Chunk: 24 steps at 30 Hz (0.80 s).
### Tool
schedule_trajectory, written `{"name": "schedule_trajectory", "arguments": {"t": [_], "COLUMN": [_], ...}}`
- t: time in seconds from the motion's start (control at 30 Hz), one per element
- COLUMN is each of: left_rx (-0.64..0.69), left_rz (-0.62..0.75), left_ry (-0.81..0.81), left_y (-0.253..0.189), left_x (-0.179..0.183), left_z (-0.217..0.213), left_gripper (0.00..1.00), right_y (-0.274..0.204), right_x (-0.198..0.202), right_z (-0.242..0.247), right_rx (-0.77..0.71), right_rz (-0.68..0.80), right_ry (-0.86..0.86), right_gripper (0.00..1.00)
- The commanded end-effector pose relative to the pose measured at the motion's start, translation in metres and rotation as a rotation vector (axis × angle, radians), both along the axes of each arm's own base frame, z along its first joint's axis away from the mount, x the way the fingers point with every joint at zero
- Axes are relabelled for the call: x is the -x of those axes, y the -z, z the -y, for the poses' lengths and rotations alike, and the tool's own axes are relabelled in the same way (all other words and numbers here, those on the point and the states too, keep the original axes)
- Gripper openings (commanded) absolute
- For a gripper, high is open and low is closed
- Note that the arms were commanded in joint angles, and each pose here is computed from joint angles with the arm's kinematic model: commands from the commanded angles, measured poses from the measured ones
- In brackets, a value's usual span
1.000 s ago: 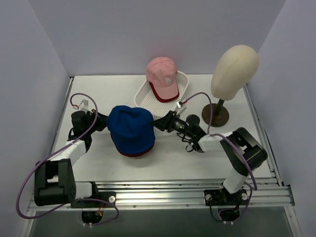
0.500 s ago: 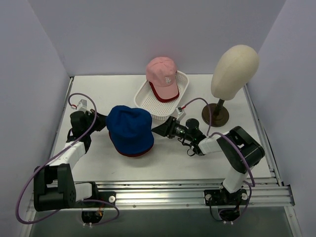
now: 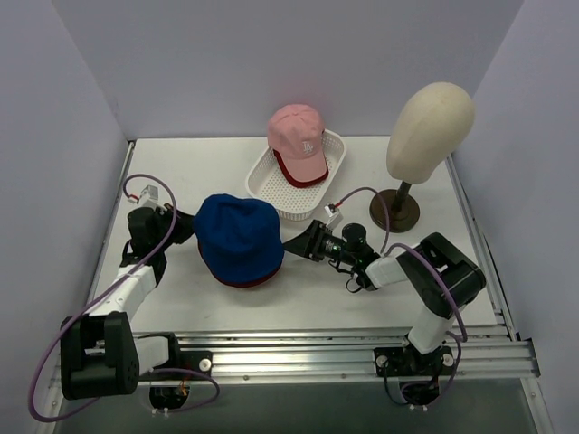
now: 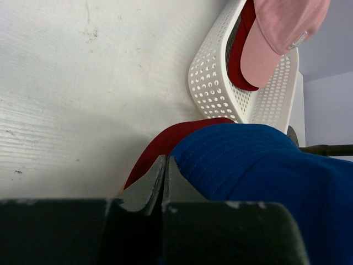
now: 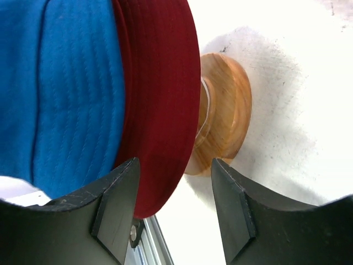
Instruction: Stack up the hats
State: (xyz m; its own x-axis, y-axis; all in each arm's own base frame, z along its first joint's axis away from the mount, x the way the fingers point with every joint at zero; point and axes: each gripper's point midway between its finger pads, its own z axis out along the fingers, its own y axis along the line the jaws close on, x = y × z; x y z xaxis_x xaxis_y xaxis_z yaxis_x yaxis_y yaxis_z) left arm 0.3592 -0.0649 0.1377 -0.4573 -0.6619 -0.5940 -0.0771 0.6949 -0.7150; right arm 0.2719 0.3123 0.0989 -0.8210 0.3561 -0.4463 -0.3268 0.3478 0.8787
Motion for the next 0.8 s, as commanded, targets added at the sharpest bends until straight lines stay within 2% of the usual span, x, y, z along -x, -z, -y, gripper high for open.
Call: {"name": "schedule_trajectory", "arguments": {"t": [0.0, 0.17, 0.4, 0.77], "left_rx": [-0.035, -0.043, -0.050, -0.048], "left_rz": [0.036, 0.036, 0.025, 0.028], "left_ry": [-0.016, -0.020, -0.026, -0.022], "left_y": [-0.009, -0.010, -0.002, -0.003], "left_x": [0.003, 0.006, 0.006, 0.005], "left_z": [-0.005, -0.006, -0.008, -0.007], "left_gripper": [0.02, 0.02, 0.02, 0.02], "right_y": [-0.120, -0.115, -0.130, -0.146], "right_x": [-0.007, -0.011, 0.003, 0.009], "right_z": [0.006, 0.016, 0.022, 0.025], "right_rx": [-0.264, -0.230, -0.334, -0.384], "right_rz": [0.429, 0.379, 0.361, 0.361], "right_ry": [0.048, 0.116, 0.121, 0.148], "right_gripper": [0.51, 0.51, 0.53, 0.53]}}
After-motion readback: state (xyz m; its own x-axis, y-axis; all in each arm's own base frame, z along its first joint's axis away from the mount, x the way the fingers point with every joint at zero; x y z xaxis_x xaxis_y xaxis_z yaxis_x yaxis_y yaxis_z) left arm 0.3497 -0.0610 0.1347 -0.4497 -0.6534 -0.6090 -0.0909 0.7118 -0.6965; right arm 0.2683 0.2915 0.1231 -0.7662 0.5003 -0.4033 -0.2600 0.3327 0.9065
